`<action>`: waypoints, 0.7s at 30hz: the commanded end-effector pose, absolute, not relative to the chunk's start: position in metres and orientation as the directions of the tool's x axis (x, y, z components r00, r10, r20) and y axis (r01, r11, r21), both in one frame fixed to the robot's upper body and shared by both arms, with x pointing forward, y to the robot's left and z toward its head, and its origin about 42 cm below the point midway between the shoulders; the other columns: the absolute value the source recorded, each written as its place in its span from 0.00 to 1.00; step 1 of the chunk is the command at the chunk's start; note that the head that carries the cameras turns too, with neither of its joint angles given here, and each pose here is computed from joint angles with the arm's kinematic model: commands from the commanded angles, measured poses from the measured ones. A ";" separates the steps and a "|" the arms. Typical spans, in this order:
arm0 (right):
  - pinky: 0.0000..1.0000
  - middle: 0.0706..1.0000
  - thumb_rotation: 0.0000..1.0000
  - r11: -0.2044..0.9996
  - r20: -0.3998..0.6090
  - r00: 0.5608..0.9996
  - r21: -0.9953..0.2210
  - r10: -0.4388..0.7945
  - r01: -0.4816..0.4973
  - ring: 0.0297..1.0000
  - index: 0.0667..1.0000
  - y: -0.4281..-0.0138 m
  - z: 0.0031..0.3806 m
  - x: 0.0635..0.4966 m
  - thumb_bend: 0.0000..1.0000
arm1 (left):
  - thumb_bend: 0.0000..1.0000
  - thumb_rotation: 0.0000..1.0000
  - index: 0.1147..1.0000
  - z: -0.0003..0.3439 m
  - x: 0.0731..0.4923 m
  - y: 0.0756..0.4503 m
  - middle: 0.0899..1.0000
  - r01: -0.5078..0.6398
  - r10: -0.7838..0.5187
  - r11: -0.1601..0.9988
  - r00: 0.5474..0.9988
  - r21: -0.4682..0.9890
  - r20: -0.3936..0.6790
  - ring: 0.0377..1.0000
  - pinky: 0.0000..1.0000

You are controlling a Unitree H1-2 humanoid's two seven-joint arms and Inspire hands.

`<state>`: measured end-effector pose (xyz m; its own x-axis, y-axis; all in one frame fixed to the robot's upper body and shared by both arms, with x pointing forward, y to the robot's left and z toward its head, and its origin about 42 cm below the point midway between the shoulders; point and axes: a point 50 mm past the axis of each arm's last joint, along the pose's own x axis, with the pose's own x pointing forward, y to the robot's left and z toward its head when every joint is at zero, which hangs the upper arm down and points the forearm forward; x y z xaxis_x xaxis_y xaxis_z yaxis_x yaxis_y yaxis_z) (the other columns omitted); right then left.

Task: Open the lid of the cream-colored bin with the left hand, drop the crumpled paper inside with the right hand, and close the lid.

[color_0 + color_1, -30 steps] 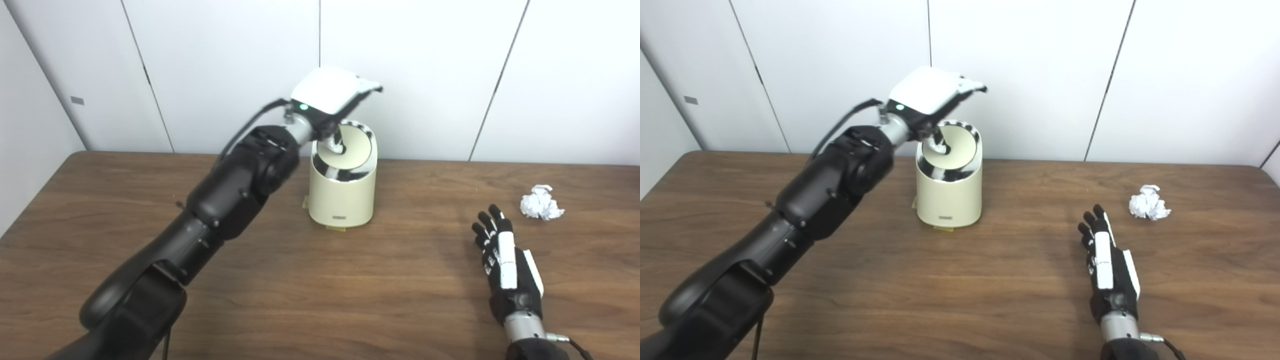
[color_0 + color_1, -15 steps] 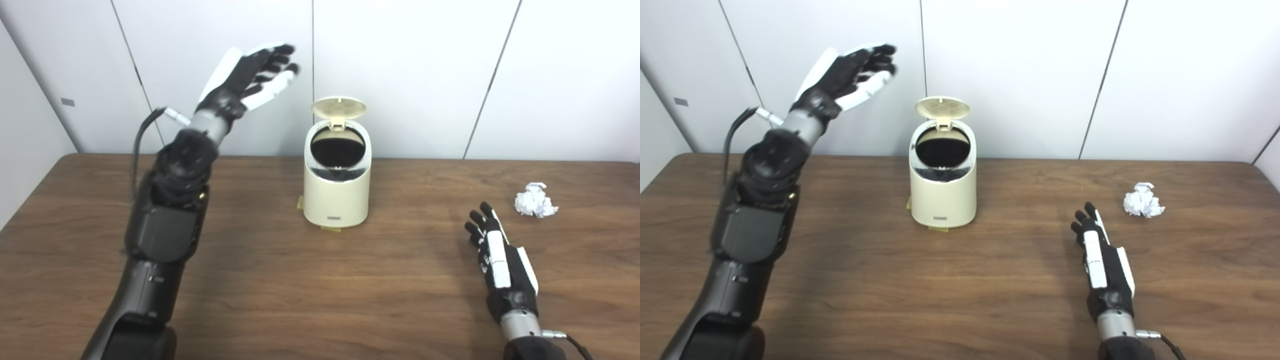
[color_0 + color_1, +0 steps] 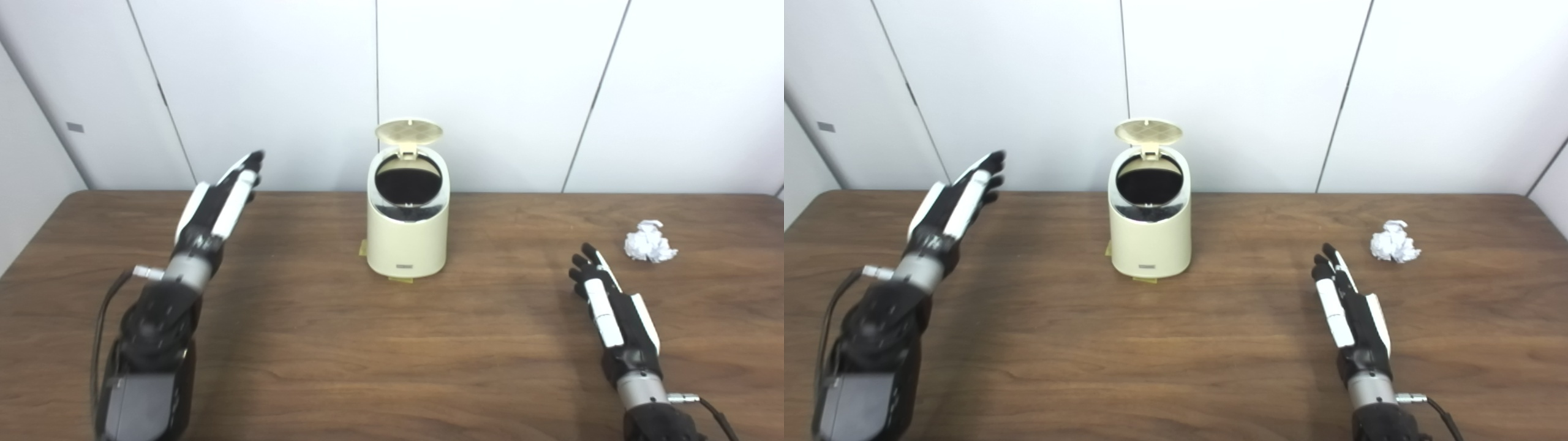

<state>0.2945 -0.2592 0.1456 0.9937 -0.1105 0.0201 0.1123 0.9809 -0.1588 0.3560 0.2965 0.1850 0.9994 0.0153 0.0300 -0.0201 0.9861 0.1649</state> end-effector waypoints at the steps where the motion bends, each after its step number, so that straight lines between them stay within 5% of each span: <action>1: 0.91 0.92 0.78 0.972 0.119 0.988 -0.201 -0.099 0.122 0.89 0.93 -0.262 0.175 0.307 0.63 | 0.52 1.00 1.00 0.204 0.354 0.289 0.97 -0.007 -0.014 0.990 0.988 0.138 0.156 0.97 0.98; 4: 0.82 0.89 0.70 0.905 0.162 0.981 -0.392 -0.110 0.166 0.86 0.92 -0.272 0.184 0.317 0.65 | 0.55 1.00 1.00 0.190 0.341 0.282 0.99 0.010 -0.029 0.992 0.989 0.129 0.142 1.00 0.99; 7: 0.86 0.89 0.60 0.832 0.196 0.973 -0.515 -0.123 0.209 0.88 0.92 -0.285 0.193 0.330 0.74 | 0.59 0.98 1.00 0.181 0.334 0.275 1.00 0.035 -0.047 0.995 0.991 0.093 0.128 1.00 1.00; 11: 0.85 0.88 0.48 0.759 0.247 0.958 -0.593 -0.144 0.267 0.88 0.91 -0.297 0.213 0.342 0.84 | 0.57 0.99 1.00 0.174 0.329 0.272 1.00 0.056 -0.063 0.997 0.990 0.060 0.128 1.00 1.00; 18: 0.76 0.88 0.30 0.617 0.322 0.936 -0.711 -0.141 0.337 0.86 0.91 -0.296 0.258 0.339 0.86 | 0.57 0.96 1.00 0.166 0.330 0.281 1.00 0.062 -0.069 0.997 0.988 0.053 0.139 1.00 1.00; 21: 0.87 0.93 0.31 0.530 0.311 0.936 -0.772 -0.167 0.351 0.95 0.94 -0.296 0.268 0.340 0.85 | 0.55 0.97 1.00 0.167 0.334 0.285 1.00 0.057 -0.064 0.997 0.987 0.054 0.145 1.00 1.00</action>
<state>0.3357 -0.2930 0.2408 0.9605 -0.1576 0.2293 0.2779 0.5865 -0.7608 0.3239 0.2827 0.1476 0.9969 -0.0570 0.0537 0.0548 0.9977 0.0401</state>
